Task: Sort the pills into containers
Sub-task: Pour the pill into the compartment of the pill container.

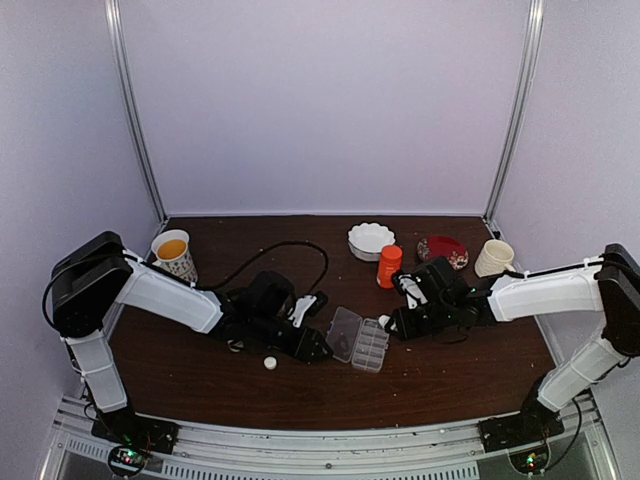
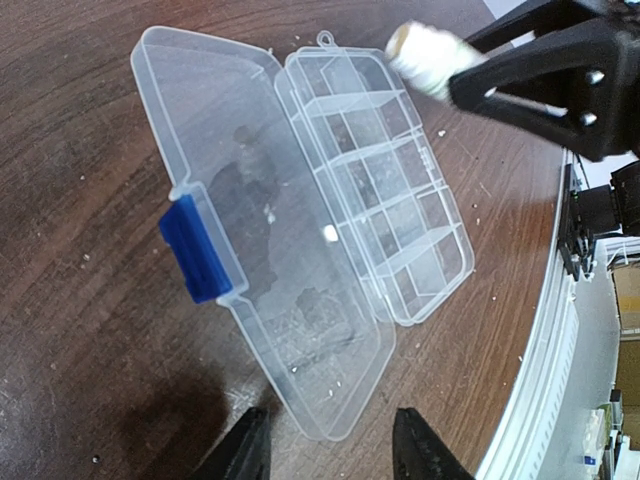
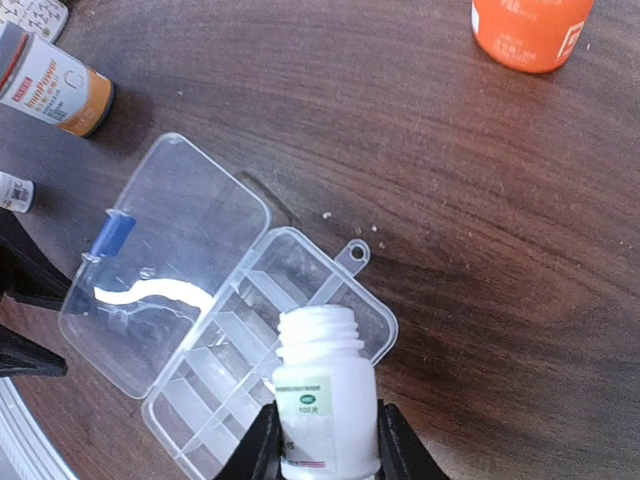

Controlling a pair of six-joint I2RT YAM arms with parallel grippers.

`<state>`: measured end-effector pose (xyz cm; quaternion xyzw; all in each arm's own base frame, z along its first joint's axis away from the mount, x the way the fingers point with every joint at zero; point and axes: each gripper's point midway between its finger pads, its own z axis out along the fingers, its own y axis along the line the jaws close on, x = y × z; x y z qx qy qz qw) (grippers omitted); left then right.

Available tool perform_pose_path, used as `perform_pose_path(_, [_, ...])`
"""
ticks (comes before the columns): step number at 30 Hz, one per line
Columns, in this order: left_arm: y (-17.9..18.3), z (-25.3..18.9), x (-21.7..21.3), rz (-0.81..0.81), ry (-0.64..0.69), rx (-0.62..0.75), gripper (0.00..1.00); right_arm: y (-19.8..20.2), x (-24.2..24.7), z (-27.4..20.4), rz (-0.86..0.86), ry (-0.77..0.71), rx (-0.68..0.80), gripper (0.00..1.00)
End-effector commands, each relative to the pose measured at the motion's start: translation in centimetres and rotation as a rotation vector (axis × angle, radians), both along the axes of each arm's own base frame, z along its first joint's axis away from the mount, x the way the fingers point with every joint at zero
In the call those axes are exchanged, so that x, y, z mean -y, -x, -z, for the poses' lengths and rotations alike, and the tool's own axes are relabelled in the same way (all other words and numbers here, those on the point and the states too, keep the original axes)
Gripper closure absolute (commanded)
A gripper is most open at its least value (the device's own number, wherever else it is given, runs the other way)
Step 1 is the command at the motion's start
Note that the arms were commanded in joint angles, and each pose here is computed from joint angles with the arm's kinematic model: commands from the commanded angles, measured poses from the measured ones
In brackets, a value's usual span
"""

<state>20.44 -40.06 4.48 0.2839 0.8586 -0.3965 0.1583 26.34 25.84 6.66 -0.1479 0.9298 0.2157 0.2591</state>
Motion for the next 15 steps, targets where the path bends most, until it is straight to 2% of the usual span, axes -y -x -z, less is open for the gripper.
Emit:
perform_pose_path(1, [-0.4,-0.2,0.5,0.004,0.02,0.013,0.55,0.4,0.2,2.5,0.003,0.024,-0.062,1.0])
perform_pose_path(9, [-0.4,-0.2,0.5,0.004,0.017,0.012,0.55,-0.5,0.2,-1.2,0.014,0.001,0.021,1.0])
perform_pose_path(15, [-0.4,-0.2,0.5,0.002,0.019,0.011,0.55,0.1,0.4,0.1,0.016,0.009,-0.013,1.0])
